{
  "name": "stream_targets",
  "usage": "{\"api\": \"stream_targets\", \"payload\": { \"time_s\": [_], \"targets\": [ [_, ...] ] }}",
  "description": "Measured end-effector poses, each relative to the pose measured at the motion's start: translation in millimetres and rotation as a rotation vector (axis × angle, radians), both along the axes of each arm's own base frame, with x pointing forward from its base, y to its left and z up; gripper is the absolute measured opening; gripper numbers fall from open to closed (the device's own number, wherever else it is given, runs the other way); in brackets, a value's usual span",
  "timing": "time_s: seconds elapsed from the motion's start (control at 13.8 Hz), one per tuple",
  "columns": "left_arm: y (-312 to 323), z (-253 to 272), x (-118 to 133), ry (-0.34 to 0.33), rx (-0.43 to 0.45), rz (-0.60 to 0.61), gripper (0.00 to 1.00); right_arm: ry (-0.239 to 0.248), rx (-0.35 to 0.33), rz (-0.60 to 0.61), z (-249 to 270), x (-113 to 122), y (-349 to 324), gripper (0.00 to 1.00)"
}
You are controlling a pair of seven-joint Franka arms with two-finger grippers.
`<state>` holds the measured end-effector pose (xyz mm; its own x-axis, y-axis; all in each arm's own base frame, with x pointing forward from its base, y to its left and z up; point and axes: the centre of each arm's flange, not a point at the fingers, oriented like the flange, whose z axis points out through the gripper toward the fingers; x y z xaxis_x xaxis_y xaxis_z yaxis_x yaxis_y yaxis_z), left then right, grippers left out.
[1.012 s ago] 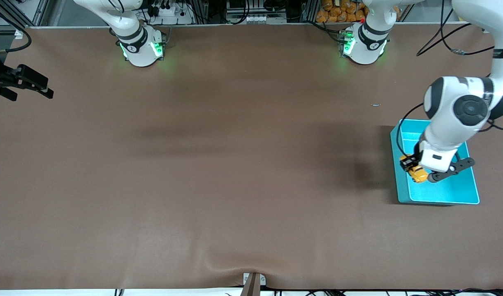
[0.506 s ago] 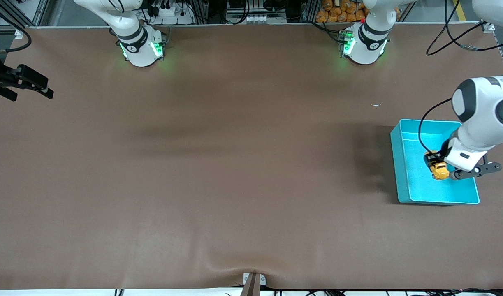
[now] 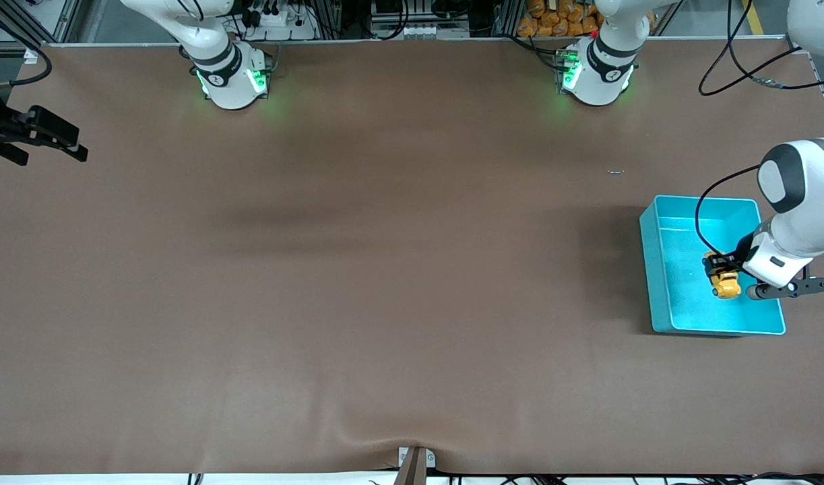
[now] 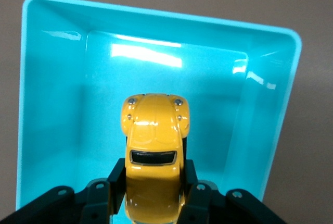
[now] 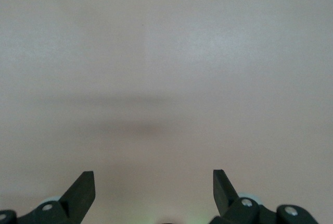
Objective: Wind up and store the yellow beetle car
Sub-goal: 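Carry the car with the left gripper over the bin's interior, then lower the car onto the bin floor and open the left gripper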
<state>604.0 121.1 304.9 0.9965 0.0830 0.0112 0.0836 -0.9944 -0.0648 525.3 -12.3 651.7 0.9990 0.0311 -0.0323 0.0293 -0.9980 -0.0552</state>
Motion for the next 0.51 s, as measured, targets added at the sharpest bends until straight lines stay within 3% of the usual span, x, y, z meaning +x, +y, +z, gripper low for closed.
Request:
{"api": "stream_targets", "payload": {
  "time_s": [0.51],
  "targets": [
    [12, -36, -4, 0.051, -0.020, 0.007, 0.47, 0.001, 0.000, 0.000, 0, 0, 0, 1.00]
  ]
}}
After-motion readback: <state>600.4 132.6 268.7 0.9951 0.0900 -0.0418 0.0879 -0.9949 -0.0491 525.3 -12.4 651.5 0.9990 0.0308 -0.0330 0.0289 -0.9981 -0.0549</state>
